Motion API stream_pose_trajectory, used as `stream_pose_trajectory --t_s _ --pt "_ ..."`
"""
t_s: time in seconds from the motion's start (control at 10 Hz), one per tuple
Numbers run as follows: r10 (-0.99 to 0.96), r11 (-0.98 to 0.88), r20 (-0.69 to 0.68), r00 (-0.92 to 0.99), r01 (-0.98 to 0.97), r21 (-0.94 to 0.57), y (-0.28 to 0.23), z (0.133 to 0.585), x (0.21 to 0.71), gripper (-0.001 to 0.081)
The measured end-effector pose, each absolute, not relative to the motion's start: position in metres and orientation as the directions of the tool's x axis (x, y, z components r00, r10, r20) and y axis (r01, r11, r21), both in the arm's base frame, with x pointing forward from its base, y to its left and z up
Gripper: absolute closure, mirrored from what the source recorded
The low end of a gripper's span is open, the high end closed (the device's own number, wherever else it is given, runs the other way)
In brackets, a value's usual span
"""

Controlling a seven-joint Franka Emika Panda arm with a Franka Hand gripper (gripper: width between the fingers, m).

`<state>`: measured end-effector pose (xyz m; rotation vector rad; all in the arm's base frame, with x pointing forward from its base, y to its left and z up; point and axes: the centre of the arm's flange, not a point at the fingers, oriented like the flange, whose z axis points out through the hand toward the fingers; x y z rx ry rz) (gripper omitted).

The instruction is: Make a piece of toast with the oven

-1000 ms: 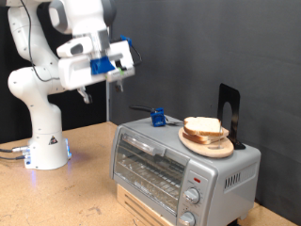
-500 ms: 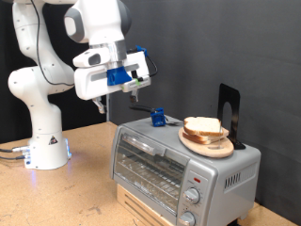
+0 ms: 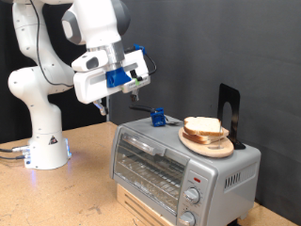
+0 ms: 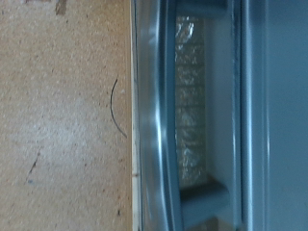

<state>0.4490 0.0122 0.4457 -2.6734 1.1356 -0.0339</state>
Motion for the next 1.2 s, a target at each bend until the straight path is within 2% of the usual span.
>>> stream_pose_trajectory --t_s 0.6,1.2 --pt "-0.712 -0.688 -0.050 0.700 -0.710 -0.150 0.042 0.380 0.445 -0.0002" --pt "-0.736 -0.674 0.002 0.677 -0.733 -0.091 -0.002 0.355 0.433 -0.0002"
